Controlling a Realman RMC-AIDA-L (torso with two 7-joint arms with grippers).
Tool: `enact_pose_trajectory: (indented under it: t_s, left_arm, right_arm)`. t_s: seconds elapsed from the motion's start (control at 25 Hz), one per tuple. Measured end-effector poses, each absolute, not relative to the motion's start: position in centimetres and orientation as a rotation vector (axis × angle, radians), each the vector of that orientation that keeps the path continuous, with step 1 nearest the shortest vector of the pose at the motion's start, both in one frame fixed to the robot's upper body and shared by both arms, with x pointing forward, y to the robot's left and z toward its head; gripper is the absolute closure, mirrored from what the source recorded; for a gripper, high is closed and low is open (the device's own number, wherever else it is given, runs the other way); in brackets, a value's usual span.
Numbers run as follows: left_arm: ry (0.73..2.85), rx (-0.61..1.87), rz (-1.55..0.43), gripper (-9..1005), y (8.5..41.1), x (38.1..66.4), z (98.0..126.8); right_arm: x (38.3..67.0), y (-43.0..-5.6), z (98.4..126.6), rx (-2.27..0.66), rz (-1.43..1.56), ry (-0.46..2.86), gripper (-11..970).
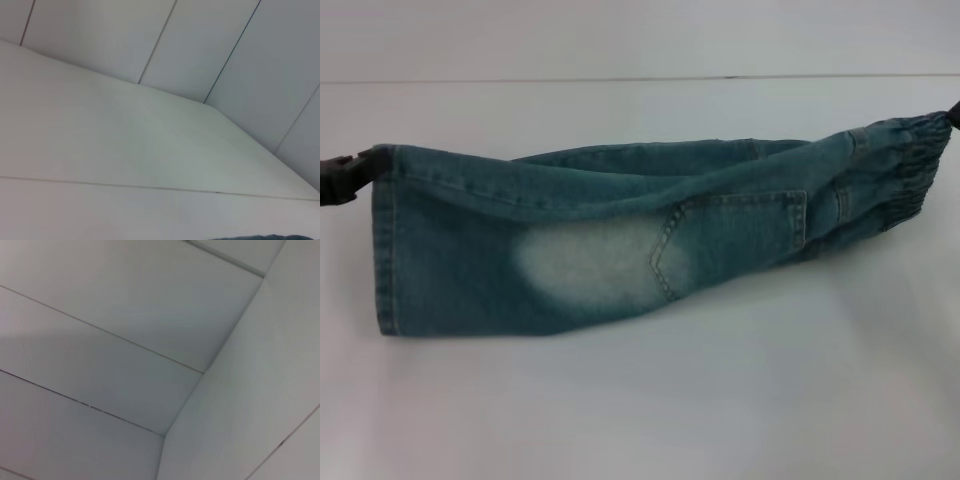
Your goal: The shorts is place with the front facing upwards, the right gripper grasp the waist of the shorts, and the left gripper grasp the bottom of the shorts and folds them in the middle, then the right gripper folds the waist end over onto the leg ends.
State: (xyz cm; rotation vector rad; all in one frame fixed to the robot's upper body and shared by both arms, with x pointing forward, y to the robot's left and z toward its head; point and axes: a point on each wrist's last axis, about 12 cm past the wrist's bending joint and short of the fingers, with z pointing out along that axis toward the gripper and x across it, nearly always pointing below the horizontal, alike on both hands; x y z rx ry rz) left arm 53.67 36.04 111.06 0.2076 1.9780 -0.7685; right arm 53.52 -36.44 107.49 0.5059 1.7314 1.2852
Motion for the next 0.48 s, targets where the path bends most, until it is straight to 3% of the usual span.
enact_pose_trajectory:
  t_s: [0.48]
  left_arm:
    - [1.978,0.146,-0.695,929,35.6,55.3,110.5]
  right_arm:
    - [55.9,-35.1,107.2,0.555,1.222,1.725,951]
